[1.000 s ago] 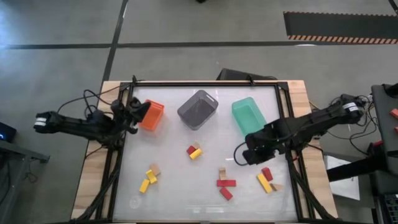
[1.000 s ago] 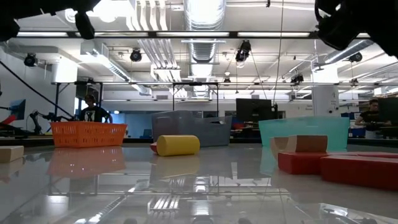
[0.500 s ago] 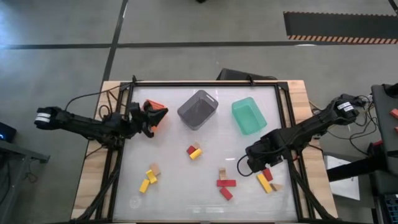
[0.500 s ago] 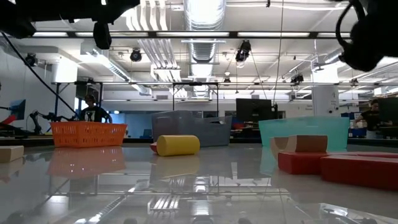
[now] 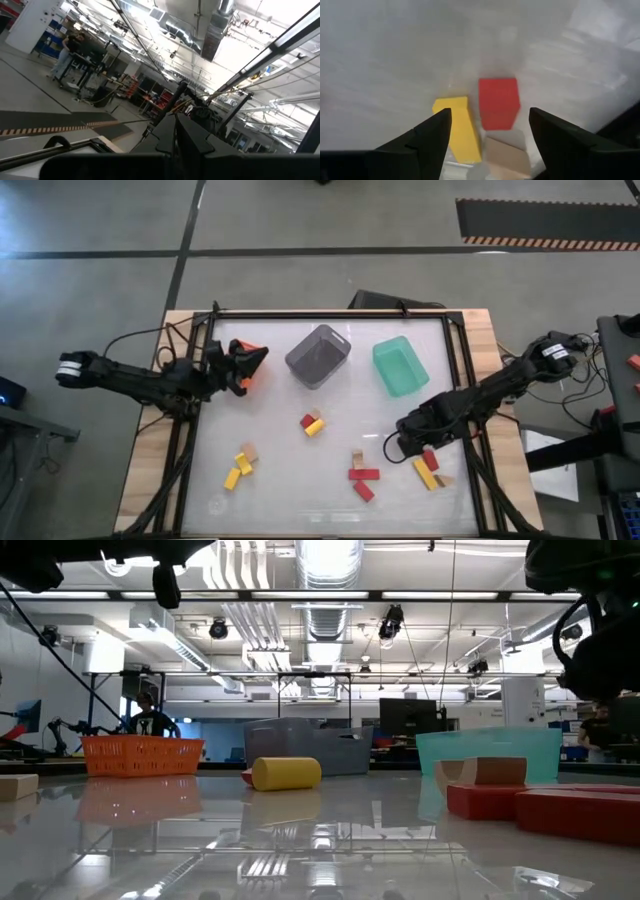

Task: Sort & place blocks by color
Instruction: Put the red block into the orange bin

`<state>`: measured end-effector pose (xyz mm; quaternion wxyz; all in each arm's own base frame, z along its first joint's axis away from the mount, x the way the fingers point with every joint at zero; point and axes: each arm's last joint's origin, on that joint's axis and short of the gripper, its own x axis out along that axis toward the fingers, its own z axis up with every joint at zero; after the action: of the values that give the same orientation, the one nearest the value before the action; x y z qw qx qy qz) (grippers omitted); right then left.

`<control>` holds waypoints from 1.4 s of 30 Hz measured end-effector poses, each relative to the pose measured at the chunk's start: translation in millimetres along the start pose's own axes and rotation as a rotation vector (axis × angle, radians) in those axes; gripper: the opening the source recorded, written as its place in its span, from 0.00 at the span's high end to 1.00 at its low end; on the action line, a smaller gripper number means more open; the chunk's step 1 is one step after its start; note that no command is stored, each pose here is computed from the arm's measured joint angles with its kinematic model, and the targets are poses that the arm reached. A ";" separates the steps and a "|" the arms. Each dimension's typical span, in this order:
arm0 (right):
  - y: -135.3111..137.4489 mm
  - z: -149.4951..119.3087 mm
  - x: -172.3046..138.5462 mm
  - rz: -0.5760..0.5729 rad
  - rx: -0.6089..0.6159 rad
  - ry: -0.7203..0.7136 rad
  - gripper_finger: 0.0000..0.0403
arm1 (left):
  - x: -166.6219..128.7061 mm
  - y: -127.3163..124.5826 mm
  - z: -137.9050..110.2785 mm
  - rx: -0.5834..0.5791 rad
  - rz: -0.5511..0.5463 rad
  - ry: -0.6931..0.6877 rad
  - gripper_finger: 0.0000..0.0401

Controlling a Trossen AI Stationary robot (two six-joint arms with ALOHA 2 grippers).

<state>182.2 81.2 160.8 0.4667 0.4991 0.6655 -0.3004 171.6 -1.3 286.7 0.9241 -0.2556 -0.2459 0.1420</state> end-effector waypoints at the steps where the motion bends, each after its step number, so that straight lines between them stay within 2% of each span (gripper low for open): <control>1: 0.1 0.1 2.2 0.004 0.008 -0.001 0.37 | 0.0 0.0 0.5 -0.002 0.004 -0.006 1.00; 16: 1.7 5.7 19.6 -0.057 0.035 -0.012 0.46 | -0.7 -1.2 4.7 -0.021 -0.004 -0.041 1.00; 31: 3.4 7.7 24.6 -0.072 0.028 -0.010 0.70 | -1.2 -0.4 3.4 -0.018 -0.002 -0.036 1.00; 42: -0.7 6.8 21.2 -0.091 0.010 -0.016 0.70 | -1.7 0.2 2.7 -0.016 -0.001 -0.034 1.00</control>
<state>182.3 83.2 138.7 0.4554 0.4680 0.6823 -0.3287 168.7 -0.7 288.0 0.9178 -0.2605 -0.2627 0.1440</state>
